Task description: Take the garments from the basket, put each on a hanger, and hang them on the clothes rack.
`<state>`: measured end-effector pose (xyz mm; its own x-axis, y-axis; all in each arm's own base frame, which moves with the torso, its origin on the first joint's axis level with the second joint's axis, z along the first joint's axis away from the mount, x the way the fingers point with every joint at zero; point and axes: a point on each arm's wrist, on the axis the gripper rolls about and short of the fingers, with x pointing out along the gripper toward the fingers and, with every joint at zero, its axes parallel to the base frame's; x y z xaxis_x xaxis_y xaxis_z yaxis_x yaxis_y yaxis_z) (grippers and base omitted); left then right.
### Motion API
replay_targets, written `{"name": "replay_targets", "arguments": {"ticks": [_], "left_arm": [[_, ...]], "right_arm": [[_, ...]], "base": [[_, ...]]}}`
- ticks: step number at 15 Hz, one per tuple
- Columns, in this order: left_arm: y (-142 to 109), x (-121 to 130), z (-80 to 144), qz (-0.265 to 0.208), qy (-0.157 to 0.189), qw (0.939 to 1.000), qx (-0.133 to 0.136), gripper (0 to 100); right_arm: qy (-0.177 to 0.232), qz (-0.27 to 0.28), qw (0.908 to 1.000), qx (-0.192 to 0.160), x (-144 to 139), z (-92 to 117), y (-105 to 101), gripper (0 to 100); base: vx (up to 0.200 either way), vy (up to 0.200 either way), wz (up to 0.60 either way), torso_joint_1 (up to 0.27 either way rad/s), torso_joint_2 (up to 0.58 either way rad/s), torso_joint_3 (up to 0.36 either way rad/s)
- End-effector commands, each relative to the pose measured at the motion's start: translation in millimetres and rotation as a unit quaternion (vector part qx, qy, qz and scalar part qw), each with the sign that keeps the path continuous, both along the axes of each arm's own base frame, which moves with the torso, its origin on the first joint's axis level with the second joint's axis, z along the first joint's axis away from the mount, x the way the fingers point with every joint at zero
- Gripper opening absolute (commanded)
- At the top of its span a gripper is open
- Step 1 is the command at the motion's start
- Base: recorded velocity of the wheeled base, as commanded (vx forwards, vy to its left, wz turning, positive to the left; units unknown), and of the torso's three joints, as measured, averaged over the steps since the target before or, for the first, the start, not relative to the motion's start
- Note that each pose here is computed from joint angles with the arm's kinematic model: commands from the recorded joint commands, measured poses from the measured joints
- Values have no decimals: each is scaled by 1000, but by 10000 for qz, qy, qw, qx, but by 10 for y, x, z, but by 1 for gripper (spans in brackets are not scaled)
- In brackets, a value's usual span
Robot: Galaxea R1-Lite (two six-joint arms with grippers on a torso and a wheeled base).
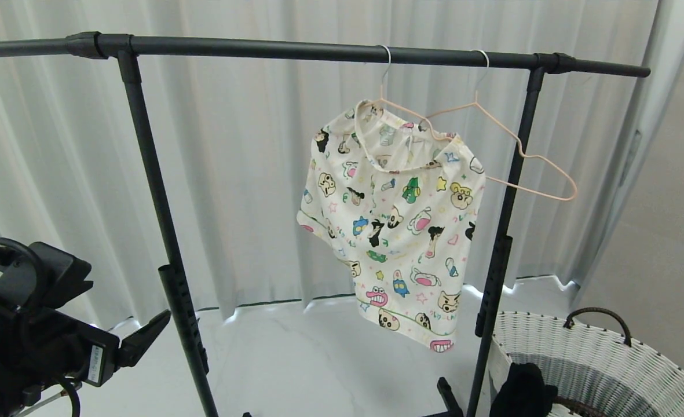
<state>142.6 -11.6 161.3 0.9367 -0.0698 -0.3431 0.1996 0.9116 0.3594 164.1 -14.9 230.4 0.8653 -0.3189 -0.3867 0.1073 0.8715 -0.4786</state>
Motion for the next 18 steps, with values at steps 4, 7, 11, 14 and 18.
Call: {"name": "replay_targets", "arguments": {"ticks": [4,7,11,14,18], "left_arm": [[-1,2,-2,-4,5,10000,7,100],[0,-6,2,-1,-18,10000,-2,100],[0,-6,2,-1,-18,10000,-2,100],[1,-13,-14,-4,12,10000,8,100],[10,-54,-51,118,46,9999,80,100]], "right_arm": [[-153,121,9995,-252,-19,-114,1,100],[-202,289,9992,-183,6,-200,10,100],[-123,293,9993,-184,-5,-246,11,100],[-93,309,9993,-178,-13,-265,14,100],[-78,309,9993,-177,-11,-272,14,100]], "base": [[0,0,0,-31,80,49],[0,0,400,-5,3,2],[0,0,600,0,5,4],[0,0,0,0,0,0],[-50,-50,0,1,1,1]]}}
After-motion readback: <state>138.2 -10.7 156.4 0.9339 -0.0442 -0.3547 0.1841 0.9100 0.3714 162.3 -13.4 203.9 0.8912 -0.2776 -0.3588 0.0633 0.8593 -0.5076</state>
